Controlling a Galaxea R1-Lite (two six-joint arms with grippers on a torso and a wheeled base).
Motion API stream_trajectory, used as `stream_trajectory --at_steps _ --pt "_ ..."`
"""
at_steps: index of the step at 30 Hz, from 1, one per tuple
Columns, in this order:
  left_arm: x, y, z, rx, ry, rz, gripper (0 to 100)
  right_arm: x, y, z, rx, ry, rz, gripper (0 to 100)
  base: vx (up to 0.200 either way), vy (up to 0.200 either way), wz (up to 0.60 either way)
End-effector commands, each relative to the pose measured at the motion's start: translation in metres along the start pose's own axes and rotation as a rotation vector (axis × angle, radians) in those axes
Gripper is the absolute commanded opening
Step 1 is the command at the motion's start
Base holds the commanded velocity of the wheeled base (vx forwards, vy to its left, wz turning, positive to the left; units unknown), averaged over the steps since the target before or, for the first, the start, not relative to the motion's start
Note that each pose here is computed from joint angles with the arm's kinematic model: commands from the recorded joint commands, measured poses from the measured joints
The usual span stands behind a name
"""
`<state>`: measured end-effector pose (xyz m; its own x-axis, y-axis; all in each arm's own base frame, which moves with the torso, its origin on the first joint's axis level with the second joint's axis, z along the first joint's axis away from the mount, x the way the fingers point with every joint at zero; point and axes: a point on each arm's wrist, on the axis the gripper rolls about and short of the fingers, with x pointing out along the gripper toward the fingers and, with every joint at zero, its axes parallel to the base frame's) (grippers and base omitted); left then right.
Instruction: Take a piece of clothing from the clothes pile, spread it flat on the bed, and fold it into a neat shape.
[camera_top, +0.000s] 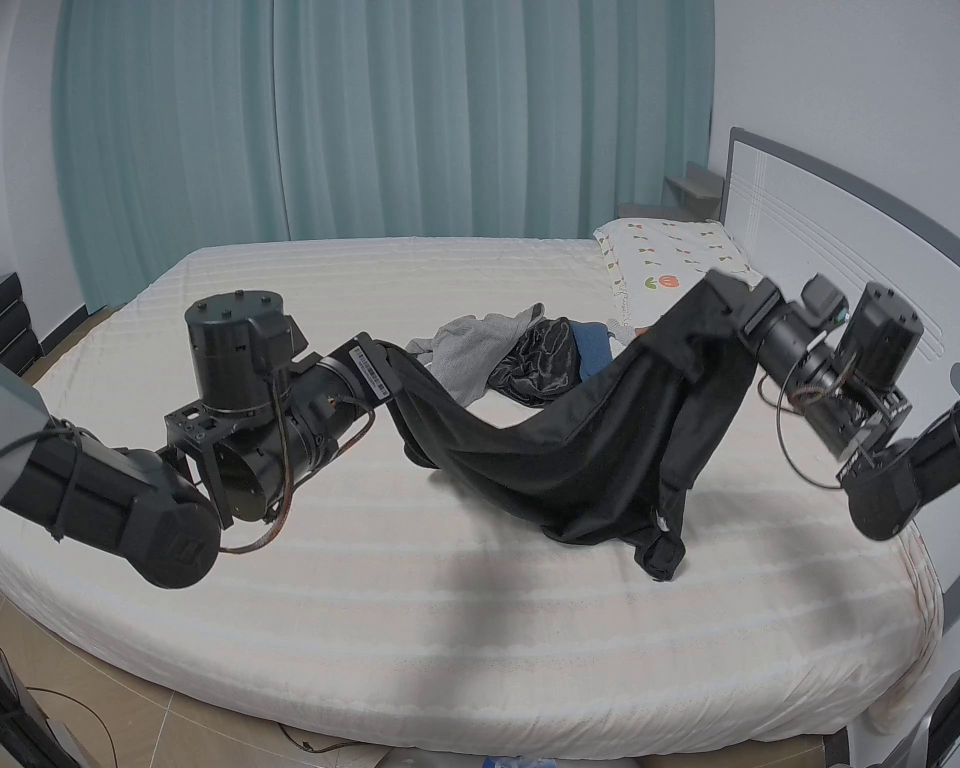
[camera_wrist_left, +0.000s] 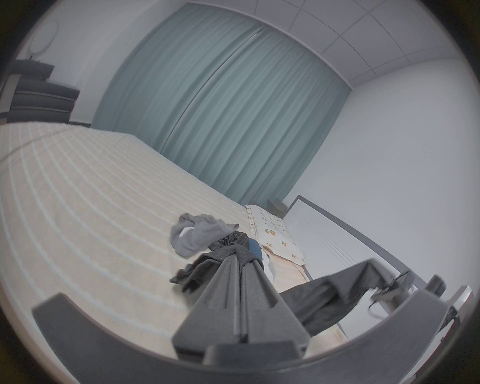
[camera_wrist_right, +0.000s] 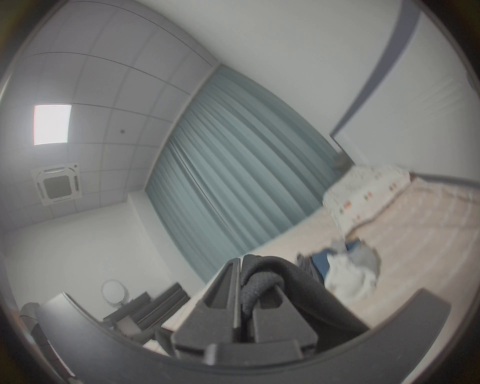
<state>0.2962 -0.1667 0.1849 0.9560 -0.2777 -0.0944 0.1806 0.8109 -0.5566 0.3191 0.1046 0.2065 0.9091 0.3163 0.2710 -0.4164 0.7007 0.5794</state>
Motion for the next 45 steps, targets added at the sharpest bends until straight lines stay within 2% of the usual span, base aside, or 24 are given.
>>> stream_trajectory --at_steps 1,5,8,14,18,26,36,41,45 --pt "-0.005 0.023 -0.063 -0.065 0.137 0.017 0 -0.059 -0.009 -0.069 0.123 0.306 -0.115 0 0.0 0.0 0.0" --pt "-0.009 0.029 -0.095 -0.064 0.196 -0.006 0 -0.067 -0.022 -0.083 0.131 0.367 -0.177 0 0.0 0.0 0.0" --pt "-0.013 0.033 -0.105 -0.063 0.216 -0.009 0 -0.067 -0.026 -0.09 0.132 0.386 -0.195 0 0.0 0.0 0.0" --pt "-0.02 0.051 -0.124 -0.083 0.253 0.026 0 -0.069 -0.018 -0.098 0.125 0.389 -0.201 0 0.0 0.0 0.0" --pt "-0.027 0.053 -0.127 -0.087 0.244 0.009 0 -0.08 -0.014 -0.107 0.124 0.438 -0.202 0 0.0 0.0 0.0" --pt "-0.032 0.058 -0.129 -0.092 0.251 0.022 0 -0.088 -0.016 -0.107 0.124 0.435 -0.191 0 -0.15 0.0 0.0" --pt "-0.036 0.056 -0.134 -0.074 0.265 0.014 0 -0.086 -0.017 -0.111 0.123 0.438 -0.197 0 0.0 0.0 0.0" --pt "-0.035 0.056 -0.127 -0.091 0.243 0.014 0 -0.086 -0.016 -0.112 0.121 0.442 -0.194 0 0.0 0.0 0.0" --pt "-0.033 0.061 -0.12 -0.101 0.223 0.027 0 -0.087 -0.013 -0.112 0.118 0.444 -0.185 0 0.0 0.2 0.0"
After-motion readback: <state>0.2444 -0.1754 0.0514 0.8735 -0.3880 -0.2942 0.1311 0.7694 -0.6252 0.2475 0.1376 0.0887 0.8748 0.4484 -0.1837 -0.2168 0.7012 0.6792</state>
